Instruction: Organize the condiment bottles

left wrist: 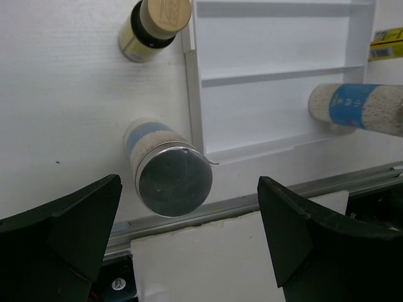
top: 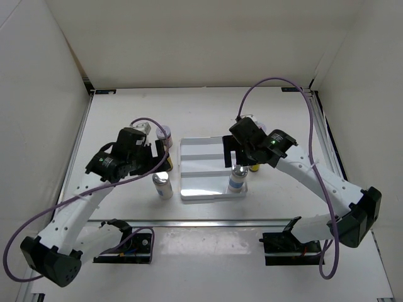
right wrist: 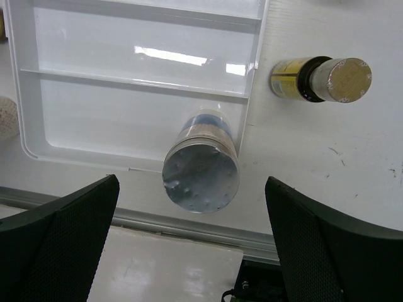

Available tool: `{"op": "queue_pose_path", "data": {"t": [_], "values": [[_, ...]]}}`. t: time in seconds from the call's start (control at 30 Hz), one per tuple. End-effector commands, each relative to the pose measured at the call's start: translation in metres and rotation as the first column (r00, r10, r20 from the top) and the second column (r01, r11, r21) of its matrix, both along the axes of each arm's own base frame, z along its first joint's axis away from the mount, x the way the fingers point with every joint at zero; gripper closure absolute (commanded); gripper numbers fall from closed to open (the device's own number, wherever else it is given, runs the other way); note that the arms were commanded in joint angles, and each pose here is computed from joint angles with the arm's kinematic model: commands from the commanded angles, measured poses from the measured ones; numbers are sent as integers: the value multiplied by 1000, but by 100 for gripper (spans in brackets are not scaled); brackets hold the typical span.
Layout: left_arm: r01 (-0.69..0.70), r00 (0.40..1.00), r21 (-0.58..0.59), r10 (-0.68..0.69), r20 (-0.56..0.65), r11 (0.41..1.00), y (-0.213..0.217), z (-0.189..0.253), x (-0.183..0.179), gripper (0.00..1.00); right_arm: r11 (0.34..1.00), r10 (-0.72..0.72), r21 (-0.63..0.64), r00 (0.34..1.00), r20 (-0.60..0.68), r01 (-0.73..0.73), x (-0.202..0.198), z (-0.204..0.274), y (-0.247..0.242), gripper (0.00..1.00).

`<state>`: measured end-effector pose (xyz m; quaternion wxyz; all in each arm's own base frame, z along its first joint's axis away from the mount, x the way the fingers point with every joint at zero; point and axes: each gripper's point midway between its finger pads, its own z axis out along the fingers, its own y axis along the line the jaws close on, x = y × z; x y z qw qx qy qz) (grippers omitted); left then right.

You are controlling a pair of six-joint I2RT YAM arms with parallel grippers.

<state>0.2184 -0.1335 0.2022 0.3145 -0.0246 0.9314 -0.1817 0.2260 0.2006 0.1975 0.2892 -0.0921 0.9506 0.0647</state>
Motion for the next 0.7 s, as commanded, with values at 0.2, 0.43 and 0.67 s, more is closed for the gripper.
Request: {"op": "queue_pose_path", "data": {"t": [0.2, 0.43, 0.67], "values": [[-63, 987, 130, 81, -138, 990, 1, -45, -15, 0, 1000, -1, 26, 998, 57, 0, 0, 12, -3, 0], [-41, 973, 189, 82, -214, 981, -4, -67, -14, 10, 1000, -14, 18, 998, 56, 13, -2, 8, -7, 0], [-34, 987, 144, 56, -153, 989, -15, -36, -6, 46, 999, -47, -9, 994, 101, 48, -2, 15, -23, 0]]}}
